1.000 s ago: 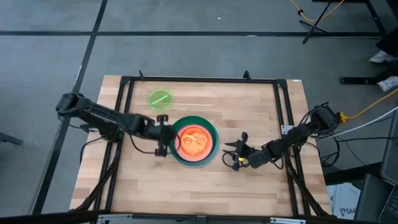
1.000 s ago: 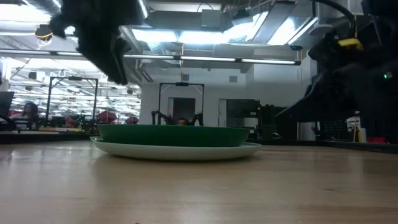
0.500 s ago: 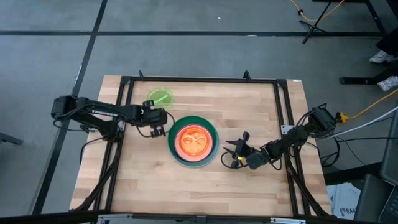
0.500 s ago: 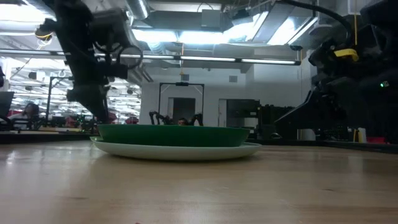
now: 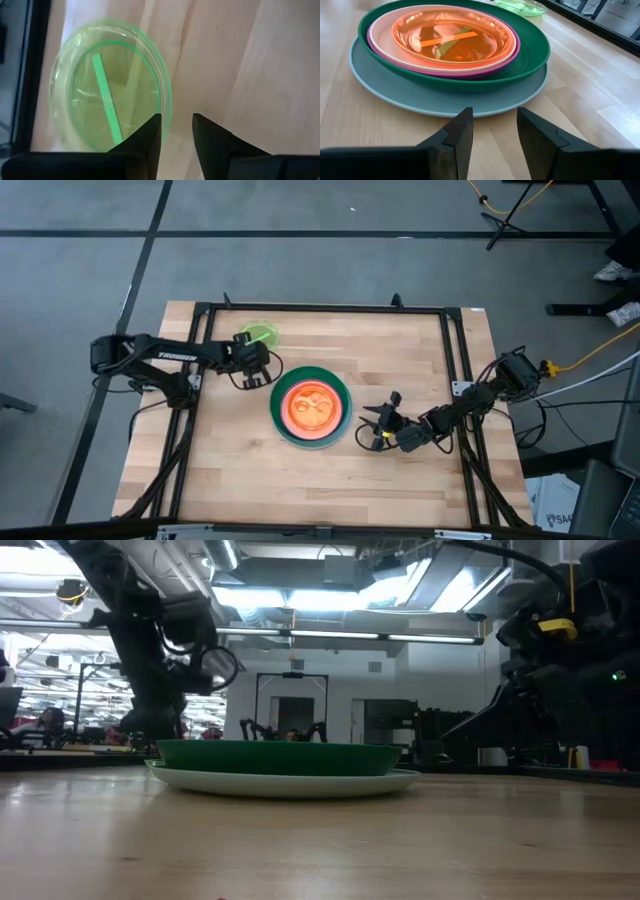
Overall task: Stack plastic plates
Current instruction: Stack the green transparent plate on top of the orange transparent plate
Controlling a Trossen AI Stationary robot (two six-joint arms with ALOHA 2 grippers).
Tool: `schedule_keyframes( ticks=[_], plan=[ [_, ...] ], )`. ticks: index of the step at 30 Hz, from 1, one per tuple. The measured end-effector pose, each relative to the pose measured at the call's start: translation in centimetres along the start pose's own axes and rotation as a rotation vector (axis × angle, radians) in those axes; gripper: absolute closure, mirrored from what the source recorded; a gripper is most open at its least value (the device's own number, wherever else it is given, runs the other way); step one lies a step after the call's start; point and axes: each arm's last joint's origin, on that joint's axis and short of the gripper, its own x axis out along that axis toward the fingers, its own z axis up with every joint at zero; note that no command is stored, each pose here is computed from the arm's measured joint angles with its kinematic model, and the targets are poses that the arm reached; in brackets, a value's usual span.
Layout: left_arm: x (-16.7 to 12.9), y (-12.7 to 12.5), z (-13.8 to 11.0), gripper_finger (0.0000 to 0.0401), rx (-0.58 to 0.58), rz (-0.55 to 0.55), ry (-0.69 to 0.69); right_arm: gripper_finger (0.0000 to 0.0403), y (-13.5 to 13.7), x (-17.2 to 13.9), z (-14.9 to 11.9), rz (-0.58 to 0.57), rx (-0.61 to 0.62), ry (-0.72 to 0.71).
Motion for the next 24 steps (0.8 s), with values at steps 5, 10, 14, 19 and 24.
schedule_keyframes(
  ticks=[5, 10, 14, 19, 24],
  plan=[
    [1.3, 0.7, 0.0, 0.0296, 0.001, -0.043, 0.012, 0.0258, 0.0, 0.0, 0.0, -0.001, -0.004, 0.003],
    [2.3, 1.3, 0.0, 0.0296, -0.018, -0.031, 0.025, 0.0258, 0.0, 0.1, -0.3, -0.005, -0.01, 0.01],
    [3.1, 1.5, -0.1, 0.0296, 0.0, -0.047, 0.042, 0.0258, -0.2, 0.6, -0.8, -0.021, -0.005, 0.026],
    [3.6, 1.8, 0.0, 0.0301, -0.013, -0.031, 0.039, 0.0258, -0.7, 1.2, -1.0, -0.036, 0.034, 0.047],
    [3.6, 1.8, 0.1, 0.0335, -0.013, -0.028, 0.035, 0.0258, -0.7, 1.3, -1.0, -0.018, 0.037, 0.057]
  ],
)
